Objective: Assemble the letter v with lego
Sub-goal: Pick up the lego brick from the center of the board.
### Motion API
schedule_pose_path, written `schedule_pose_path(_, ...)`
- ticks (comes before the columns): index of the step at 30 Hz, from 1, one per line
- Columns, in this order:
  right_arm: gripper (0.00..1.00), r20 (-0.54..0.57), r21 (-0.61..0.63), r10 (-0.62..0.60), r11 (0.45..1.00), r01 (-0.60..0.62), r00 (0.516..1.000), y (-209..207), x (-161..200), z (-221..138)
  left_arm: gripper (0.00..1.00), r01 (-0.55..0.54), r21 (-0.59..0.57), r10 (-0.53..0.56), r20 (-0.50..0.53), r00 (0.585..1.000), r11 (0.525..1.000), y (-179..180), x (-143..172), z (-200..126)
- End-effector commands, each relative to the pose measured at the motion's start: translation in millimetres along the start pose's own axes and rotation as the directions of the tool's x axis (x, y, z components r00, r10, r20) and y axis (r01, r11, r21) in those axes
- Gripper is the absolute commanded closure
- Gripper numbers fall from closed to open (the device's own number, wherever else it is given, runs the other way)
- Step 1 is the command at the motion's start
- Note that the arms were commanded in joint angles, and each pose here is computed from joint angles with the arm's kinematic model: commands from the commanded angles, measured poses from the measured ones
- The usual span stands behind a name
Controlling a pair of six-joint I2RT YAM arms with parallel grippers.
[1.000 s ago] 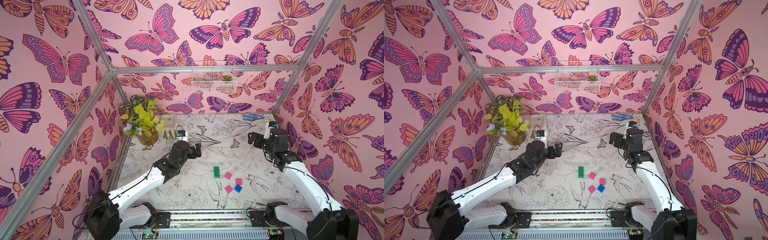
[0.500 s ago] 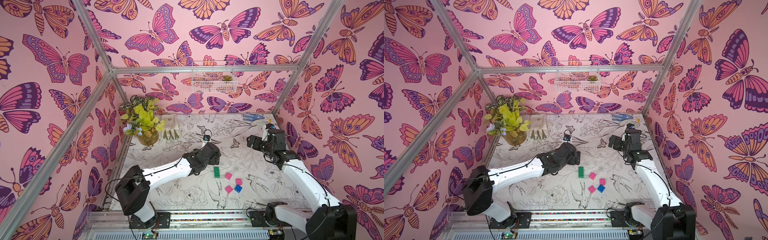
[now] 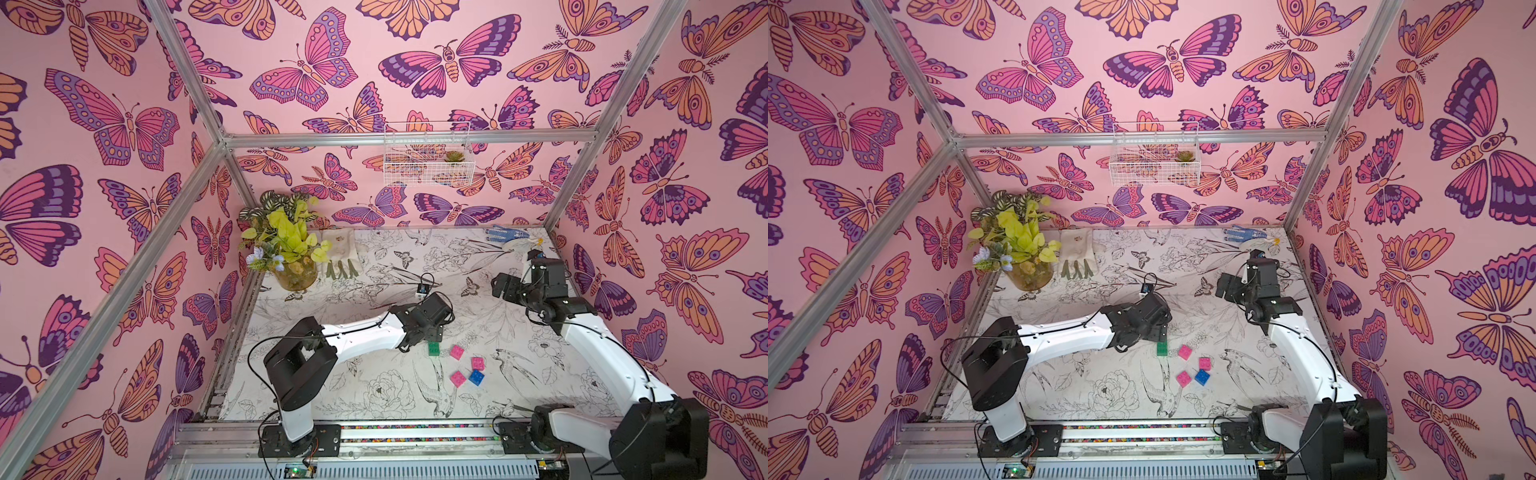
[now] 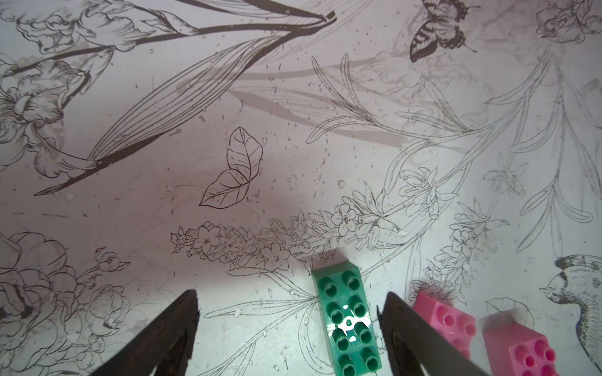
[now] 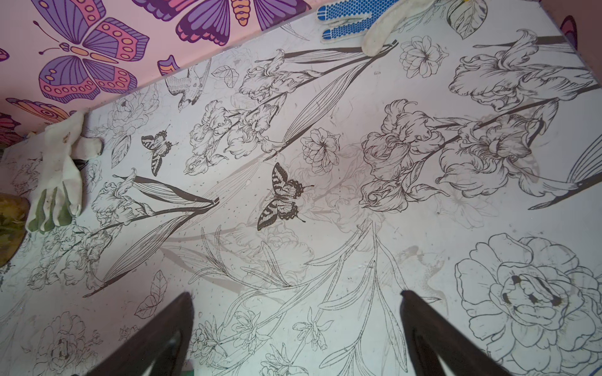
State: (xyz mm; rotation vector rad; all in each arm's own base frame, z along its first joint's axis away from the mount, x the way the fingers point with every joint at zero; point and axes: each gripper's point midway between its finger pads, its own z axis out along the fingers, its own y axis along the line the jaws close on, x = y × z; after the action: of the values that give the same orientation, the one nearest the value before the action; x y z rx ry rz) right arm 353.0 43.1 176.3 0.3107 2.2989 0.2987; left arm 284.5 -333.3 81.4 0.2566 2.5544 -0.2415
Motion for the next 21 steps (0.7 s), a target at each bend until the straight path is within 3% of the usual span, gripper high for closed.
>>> schedule_pose_path(1, 0.01, 0.005, -0.022, -0.01, 1.0, 0.01, 1.0, 8, -5, -4, 0.14, 0.015, 0.009, -0.014, -0.063, 0.998, 1.0, -9, 13, 5)
schedule_pose_path(15, 0.01, -0.005, -0.036, -0.005, 0.999, 0.005, 1.0, 10, -3, -4, 0.17, 0.077, -0.056, -0.083, -0.116, 0.99, 0.995, -23, 48, 24)
schedule_pose_path(21, 0.01, -0.009, -0.045, 0.002, 0.999, -0.002, 1.0, 12, -2, -3, 0.23, 0.07, -0.056, -0.077, -0.135, 0.988, 0.996, -27, 50, 32)
